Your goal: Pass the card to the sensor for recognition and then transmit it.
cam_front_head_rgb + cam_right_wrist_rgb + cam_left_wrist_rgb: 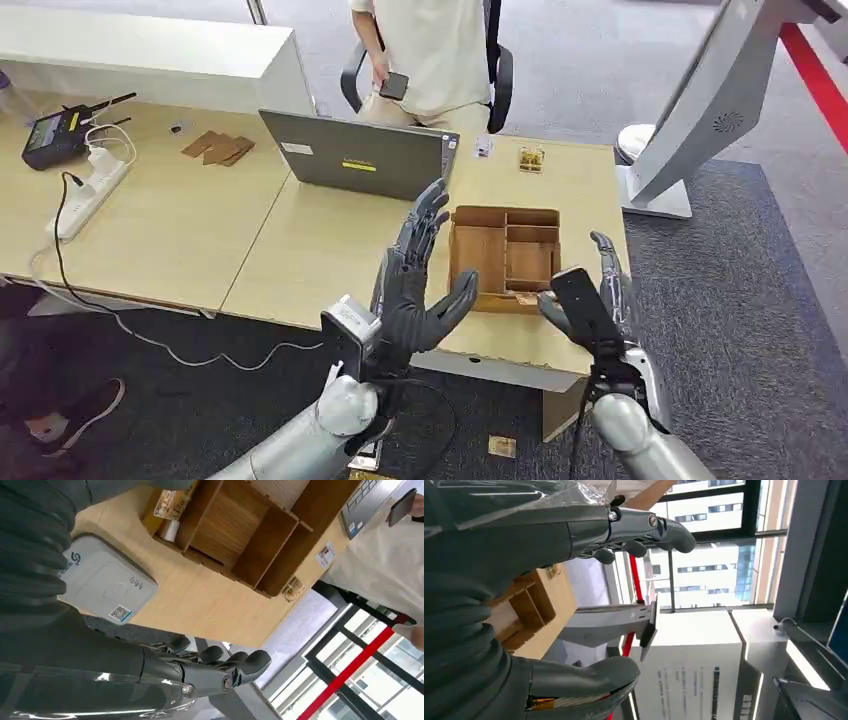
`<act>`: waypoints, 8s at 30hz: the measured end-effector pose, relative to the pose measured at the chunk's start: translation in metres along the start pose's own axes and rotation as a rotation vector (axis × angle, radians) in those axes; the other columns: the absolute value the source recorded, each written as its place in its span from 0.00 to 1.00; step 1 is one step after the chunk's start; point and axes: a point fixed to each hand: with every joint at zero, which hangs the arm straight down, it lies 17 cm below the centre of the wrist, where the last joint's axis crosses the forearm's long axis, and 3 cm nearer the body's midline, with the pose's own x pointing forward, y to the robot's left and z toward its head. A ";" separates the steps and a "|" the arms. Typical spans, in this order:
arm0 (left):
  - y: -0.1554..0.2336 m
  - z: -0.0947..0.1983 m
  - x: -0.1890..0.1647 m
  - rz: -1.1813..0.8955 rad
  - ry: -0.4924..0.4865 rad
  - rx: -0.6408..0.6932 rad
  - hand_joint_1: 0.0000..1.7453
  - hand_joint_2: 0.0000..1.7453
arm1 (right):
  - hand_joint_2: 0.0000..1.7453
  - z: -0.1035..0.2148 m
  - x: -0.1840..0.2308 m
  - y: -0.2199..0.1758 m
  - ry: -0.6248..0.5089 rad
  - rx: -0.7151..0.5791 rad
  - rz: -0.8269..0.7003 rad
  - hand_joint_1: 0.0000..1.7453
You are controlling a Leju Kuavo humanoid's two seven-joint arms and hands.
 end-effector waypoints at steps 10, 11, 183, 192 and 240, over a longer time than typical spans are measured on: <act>-0.002 -0.002 0.002 0.013 -0.005 -0.004 0.00 1.00 | 1.00 0.007 -0.012 0.012 -0.005 0.029 0.222 0.00; -0.002 -0.002 0.002 0.014 -0.006 -0.004 0.00 1.00 | 1.00 0.009 -0.014 0.014 -0.006 0.038 0.239 0.00; -0.071 0.004 0.017 0.167 -0.055 -0.203 0.00 1.00 | 1.00 -0.120 0.058 -0.079 -0.121 -0.150 0.780 1.00; -0.073 0.003 0.016 0.173 -0.056 -0.216 0.00 1.00 | 1.00 -0.130 0.049 -0.077 -0.084 -0.112 0.840 1.00; 0.016 0.010 0.012 -0.084 -0.040 0.052 0.00 1.00 | 1.00 -0.009 0.018 -0.021 0.076 -0.139 -0.692 0.00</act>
